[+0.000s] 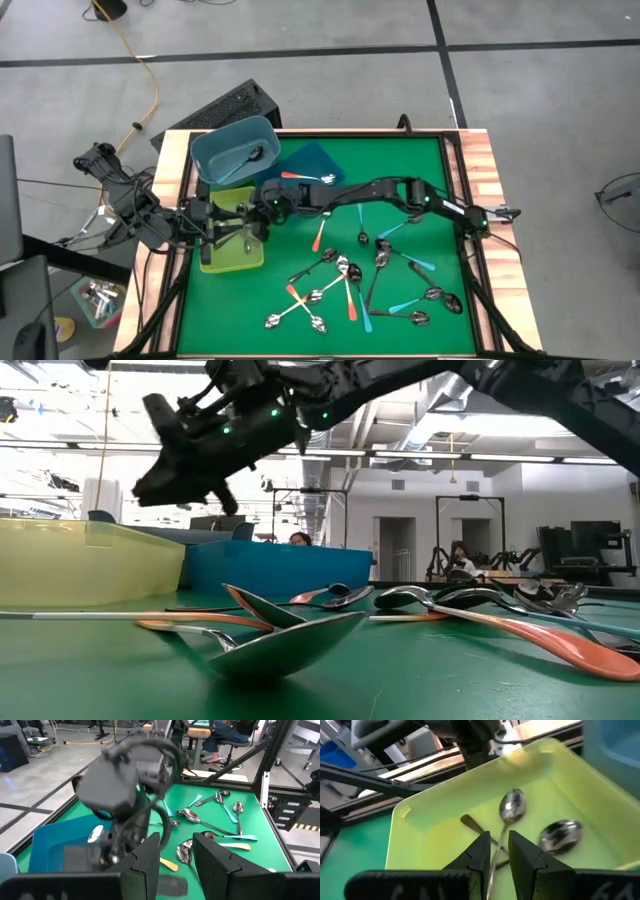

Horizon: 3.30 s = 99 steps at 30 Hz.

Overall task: Sort silverware by color (type)
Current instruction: Put the black spoon into the green bin

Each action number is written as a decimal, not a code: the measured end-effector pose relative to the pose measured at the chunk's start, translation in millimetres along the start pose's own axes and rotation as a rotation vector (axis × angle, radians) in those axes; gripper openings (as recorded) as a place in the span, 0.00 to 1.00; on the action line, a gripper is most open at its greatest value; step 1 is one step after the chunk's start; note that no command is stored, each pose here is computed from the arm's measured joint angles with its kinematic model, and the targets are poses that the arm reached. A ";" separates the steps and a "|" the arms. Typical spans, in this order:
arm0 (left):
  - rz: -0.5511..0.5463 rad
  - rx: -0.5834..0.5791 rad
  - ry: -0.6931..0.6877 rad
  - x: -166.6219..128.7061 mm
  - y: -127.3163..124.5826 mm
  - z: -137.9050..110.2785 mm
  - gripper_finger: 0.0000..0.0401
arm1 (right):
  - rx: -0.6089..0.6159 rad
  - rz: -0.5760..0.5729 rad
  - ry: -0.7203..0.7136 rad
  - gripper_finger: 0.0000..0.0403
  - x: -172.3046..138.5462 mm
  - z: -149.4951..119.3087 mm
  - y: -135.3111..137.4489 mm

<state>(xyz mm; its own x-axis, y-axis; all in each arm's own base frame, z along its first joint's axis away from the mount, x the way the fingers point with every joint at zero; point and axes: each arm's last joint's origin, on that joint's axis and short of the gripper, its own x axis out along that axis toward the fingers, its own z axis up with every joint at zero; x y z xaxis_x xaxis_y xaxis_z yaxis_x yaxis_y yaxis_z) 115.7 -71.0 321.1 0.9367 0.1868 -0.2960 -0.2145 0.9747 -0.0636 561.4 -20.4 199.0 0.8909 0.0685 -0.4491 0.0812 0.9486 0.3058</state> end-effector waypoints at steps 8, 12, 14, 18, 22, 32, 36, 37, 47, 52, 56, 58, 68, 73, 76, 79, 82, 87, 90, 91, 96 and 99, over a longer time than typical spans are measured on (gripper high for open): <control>0.012 -0.006 0.006 0.0 0.8 -1.2 0.25 | -0.061 -0.058 0.224 0.20 -55.6 22.2 14.6; 0.013 -0.007 0.006 0.0 0.8 -1.2 0.25 | -0.043 -0.116 0.434 0.20 -82.8 14.5 24.5; 0.018 -0.007 0.004 0.1 0.9 -1.2 0.25 | -0.034 -0.152 0.510 0.20 -88.7 6.5 33.5; 0.020 -0.007 0.003 0.0 1.0 -1.1 0.25 | -0.076 -0.203 0.697 0.20 -106.0 -14.0 62.6; 0.021 -0.001 0.004 0.0 1.1 -1.3 0.25 | -0.153 -0.220 0.843 0.20 -114.5 -38.1 91.6; 0.023 0.042 0.005 0.0 1.2 -1.5 0.25 | -0.340 -0.136 0.805 0.20 -117.3 -54.7 139.9; 0.027 0.042 0.004 0.0 1.3 -1.4 0.25 | -0.409 -0.090 0.778 0.21 -102.9 -64.6 145.2; 0.027 0.042 0.004 0.0 1.3 -1.4 0.25 | -0.421 -0.085 0.779 0.21 -101.0 -66.7 145.7; 0.023 0.035 0.006 0.0 1.2 -1.6 0.25 | -0.469 -0.091 0.843 0.40 -73.5 -90.8 131.6; 0.021 0.035 0.007 0.0 1.3 -1.6 0.25 | -0.497 -0.098 0.892 0.49 -57.3 -107.7 120.6; 0.025 0.041 0.017 0.0 1.8 -3.0 0.25 | -0.530 -0.127 0.931 0.50 -50.3 -118.1 113.8; 0.030 0.046 0.025 0.0 2.3 -4.1 0.25 | -0.535 -0.127 0.949 0.50 -46.1 -122.8 110.1; 0.038 0.053 0.033 0.0 3.1 -5.3 0.25 | -0.516 -0.144 0.967 0.36 -32.3 -131.1 92.2; 0.040 0.053 0.033 0.0 3.1 -5.3 0.25 | -0.505 -0.153 0.962 0.21 -29.6 -131.6 87.7; 0.040 0.052 0.032 0.0 3.2 -5.3 0.25 | -0.500 -0.157 0.954 0.13 -28.8 -130.8 86.3; 0.040 0.053 0.033 0.1 3.2 -5.3 0.25 | -0.495 -0.155 0.954 0.05 -29.0 -130.0 85.3; 0.040 0.053 0.033 0.1 3.2 -5.3 0.25 | -0.490 -0.150 0.958 0.02 -29.1 -129.6 84.4; 0.040 0.053 0.033 0.1 3.2 -5.3 0.25 | -0.490 -0.149 0.955 0.02 -29.6 -128.7 84.5; 0.040 0.053 0.033 0.0 3.1 -5.3 0.25 | -0.481 -0.148 0.928 0.01 -34.1 -120.8 87.4; 0.040 0.053 0.033 0.1 3.2 -5.3 0.25 | -0.475 -0.149 0.918 0.01 -36.1 -117.6 88.5; 0.040 0.053 0.033 0.1 3.2 -5.3 0.25 | -0.459 -0.144 0.872 0.00 -46.4 -102.2 93.3; 0.039 0.053 0.033 0.0 3.1 -5.3 0.25 | -0.442 -0.142 0.826 0.00 -53.7 -89.6 97.0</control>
<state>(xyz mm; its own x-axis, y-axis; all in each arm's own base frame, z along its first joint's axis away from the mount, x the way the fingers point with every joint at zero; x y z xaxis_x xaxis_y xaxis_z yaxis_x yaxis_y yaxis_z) 113.6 -68.6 315.8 0.9180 0.2219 -0.3286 -0.2352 0.9720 -0.0005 481.4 95.6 177.5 0.2734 -0.0201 -0.9617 -0.1629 0.9844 -0.0669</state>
